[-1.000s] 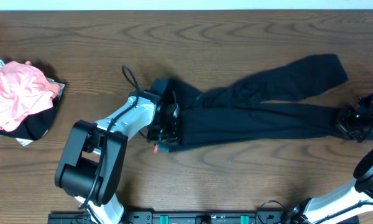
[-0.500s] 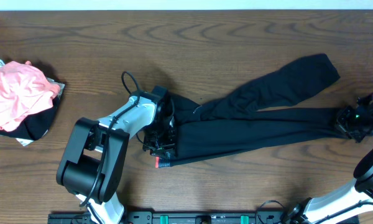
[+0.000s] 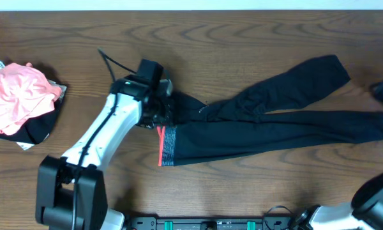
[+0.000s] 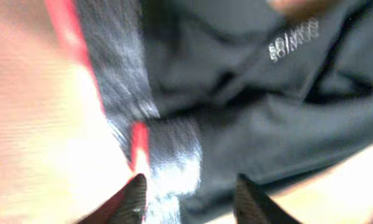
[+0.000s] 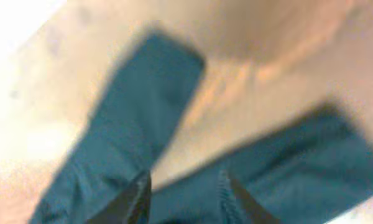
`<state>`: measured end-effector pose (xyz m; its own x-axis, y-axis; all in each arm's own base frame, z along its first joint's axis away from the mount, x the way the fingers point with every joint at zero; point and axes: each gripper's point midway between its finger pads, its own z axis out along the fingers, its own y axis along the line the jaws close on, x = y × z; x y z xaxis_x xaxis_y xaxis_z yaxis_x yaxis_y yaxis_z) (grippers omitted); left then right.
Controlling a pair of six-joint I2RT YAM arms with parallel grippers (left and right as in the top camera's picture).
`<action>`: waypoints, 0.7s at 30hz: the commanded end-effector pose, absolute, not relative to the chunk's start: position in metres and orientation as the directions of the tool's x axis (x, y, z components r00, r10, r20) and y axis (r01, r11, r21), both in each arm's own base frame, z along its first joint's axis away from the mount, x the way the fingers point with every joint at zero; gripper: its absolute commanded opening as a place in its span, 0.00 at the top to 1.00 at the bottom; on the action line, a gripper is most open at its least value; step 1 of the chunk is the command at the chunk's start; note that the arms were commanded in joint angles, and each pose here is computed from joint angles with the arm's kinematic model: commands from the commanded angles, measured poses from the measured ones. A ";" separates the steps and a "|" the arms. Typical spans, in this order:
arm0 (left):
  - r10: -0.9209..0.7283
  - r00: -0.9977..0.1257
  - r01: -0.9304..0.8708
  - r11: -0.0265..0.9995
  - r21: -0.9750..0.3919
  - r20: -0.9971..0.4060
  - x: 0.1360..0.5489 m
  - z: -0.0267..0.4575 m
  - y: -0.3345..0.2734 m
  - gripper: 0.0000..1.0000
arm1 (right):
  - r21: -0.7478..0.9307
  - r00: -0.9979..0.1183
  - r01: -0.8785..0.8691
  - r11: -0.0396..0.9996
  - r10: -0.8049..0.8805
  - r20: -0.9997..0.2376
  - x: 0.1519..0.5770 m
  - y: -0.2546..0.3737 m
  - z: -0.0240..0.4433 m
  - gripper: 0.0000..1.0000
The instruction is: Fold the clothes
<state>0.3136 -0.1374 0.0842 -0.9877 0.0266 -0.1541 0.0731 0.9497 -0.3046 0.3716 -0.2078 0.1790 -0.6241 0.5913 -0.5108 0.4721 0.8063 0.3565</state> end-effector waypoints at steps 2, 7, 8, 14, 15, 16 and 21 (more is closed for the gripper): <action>-0.019 -0.966 0.049 0.967 -0.252 -0.259 0.347 0.086 -0.116 0.40 | 0.353 -0.668 0.402 0.845 0.534 -0.519 0.385 -0.188 0.177 0.60; -0.069 -0.954 0.028 0.948 -0.317 -0.293 0.377 0.071 -0.112 0.32 | 0.310 -0.757 0.285 0.907 0.412 -0.507 0.400 -0.167 0.152 0.42; -0.077 -0.954 0.027 0.940 -0.339 -0.289 0.381 0.066 -0.113 0.31 | 0.312 -0.765 0.280 0.908 0.408 -0.499 0.401 -0.164 0.149 0.41; -0.102 -0.971 -0.001 0.906 -0.424 -0.216 0.390 0.026 -0.120 0.30 | 0.316 -0.786 0.259 0.913 0.389 -0.481 0.406 -0.153 0.141 0.39; -0.102 -0.973 -0.004 0.906 -0.423 -0.208 0.390 0.021 -0.120 0.30 | 0.316 -0.786 0.259 0.913 0.390 -0.480 0.406 -0.153 0.141 0.39; -0.101 -0.975 -0.008 0.907 -0.421 -0.199 0.390 0.014 -0.120 0.30 | 0.317 -0.788 0.261 0.912 0.391 -0.476 0.405 -0.152 0.140 0.39; -0.101 -0.977 -0.013 0.907 -0.420 -0.188 0.395 -0.006 -0.121 0.31 | 0.321 -0.797 0.267 0.909 0.395 -0.457 0.401 -0.150 0.138 0.39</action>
<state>0.3983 -0.1194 0.0117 -0.9678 -0.0978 -0.2321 0.0065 0.9116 -0.4111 0.4003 -0.1553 0.1352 -0.7888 0.4189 -0.4498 0.2930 0.8995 0.3239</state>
